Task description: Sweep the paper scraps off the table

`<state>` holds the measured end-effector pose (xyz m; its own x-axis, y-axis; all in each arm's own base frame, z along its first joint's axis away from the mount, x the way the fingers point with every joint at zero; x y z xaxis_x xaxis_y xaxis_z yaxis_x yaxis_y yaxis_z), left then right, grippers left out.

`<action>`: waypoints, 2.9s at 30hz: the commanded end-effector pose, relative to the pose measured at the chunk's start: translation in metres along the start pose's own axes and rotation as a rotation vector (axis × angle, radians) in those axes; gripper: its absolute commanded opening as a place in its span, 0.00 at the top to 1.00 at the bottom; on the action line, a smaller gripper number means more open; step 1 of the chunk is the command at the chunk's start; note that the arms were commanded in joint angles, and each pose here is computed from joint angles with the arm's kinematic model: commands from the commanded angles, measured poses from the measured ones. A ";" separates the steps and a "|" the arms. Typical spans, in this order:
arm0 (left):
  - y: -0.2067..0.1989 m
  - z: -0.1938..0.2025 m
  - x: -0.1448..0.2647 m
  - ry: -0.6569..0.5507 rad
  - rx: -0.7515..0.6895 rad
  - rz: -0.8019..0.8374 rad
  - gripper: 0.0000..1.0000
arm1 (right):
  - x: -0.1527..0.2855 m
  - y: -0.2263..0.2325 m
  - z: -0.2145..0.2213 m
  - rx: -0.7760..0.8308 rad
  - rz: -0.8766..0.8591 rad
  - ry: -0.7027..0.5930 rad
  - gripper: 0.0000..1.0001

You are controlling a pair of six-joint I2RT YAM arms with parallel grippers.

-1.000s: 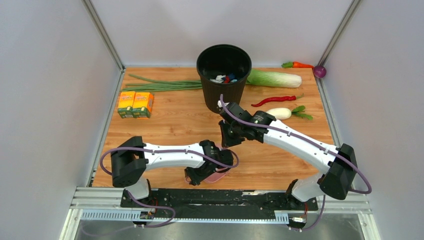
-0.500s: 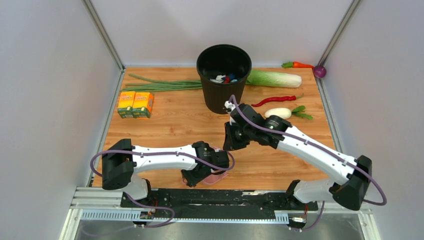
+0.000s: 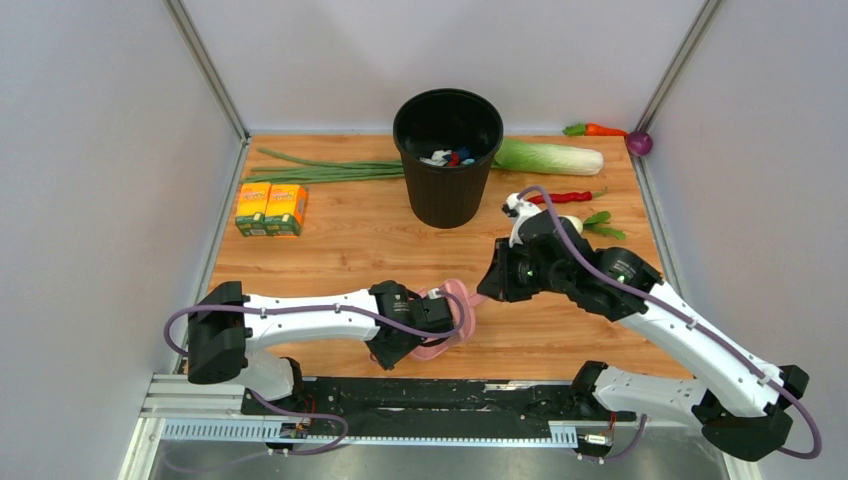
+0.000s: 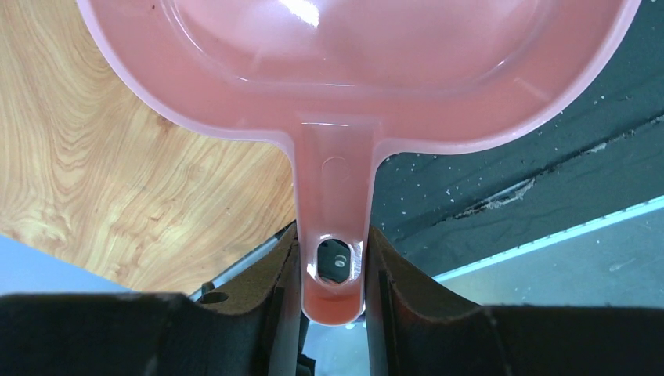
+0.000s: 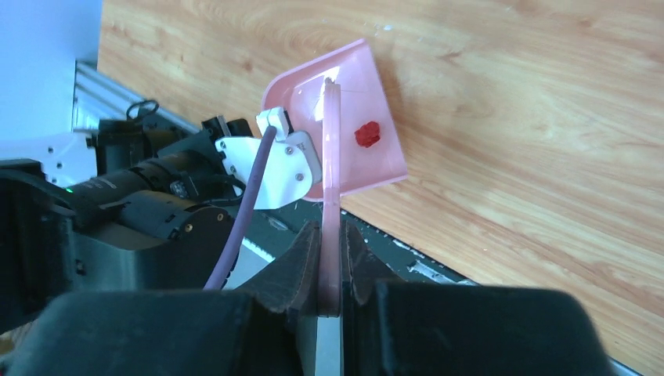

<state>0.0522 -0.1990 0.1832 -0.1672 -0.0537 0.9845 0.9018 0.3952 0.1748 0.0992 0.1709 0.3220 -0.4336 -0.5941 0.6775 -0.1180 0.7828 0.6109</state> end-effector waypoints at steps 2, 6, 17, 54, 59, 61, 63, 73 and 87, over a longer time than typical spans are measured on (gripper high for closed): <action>0.002 -0.004 -0.002 -0.064 0.047 -0.023 1.00 | 0.034 -0.006 -0.021 -0.085 0.165 -0.238 1.00; 0.002 -0.009 0.002 -0.098 0.057 -0.025 1.00 | 0.043 -0.010 -0.028 -0.136 0.227 -0.342 1.00; 0.010 -0.022 0.038 -0.186 0.084 -0.051 1.00 | 0.046 -0.037 -0.016 -0.242 0.303 -0.426 1.00; 0.078 -0.138 0.159 -0.510 0.227 -0.008 1.00 | 0.060 -0.065 0.018 -0.383 0.222 -0.371 1.00; 0.100 -0.162 0.177 -0.598 0.284 0.054 1.00 | 0.061 -0.066 0.019 -0.383 0.213 -0.366 1.00; 0.109 -0.166 0.180 -0.629 0.313 0.084 1.00 | 0.062 -0.065 0.020 -0.383 0.211 -0.364 1.00; 0.117 -0.168 0.183 -0.661 0.345 0.101 1.00 | 0.062 -0.065 0.020 -0.383 0.208 -0.357 1.00; 0.164 -0.174 0.205 -0.873 0.490 0.245 1.00 | 0.061 -0.064 0.024 -0.397 0.184 -0.321 1.00; 0.220 -0.199 0.218 -1.141 0.628 0.545 1.00 | 0.068 -0.066 0.028 -0.421 0.146 -0.317 1.00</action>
<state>0.2841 -0.2999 0.4163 -0.3933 0.7767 0.4920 0.6506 0.6132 -0.4480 0.0546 0.0841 0.3121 -0.6710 -0.3196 0.6690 0.3017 0.7066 0.6401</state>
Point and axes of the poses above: each gripper's point midway between its finger pads, its own x axis back along the fingers, its own y axis along the line the jaws close on, z = x × y, the point moved 10 cm from there along x, back along the fingers, and after that the axes turned 15 degrees about -x, right-handed, at the moved point
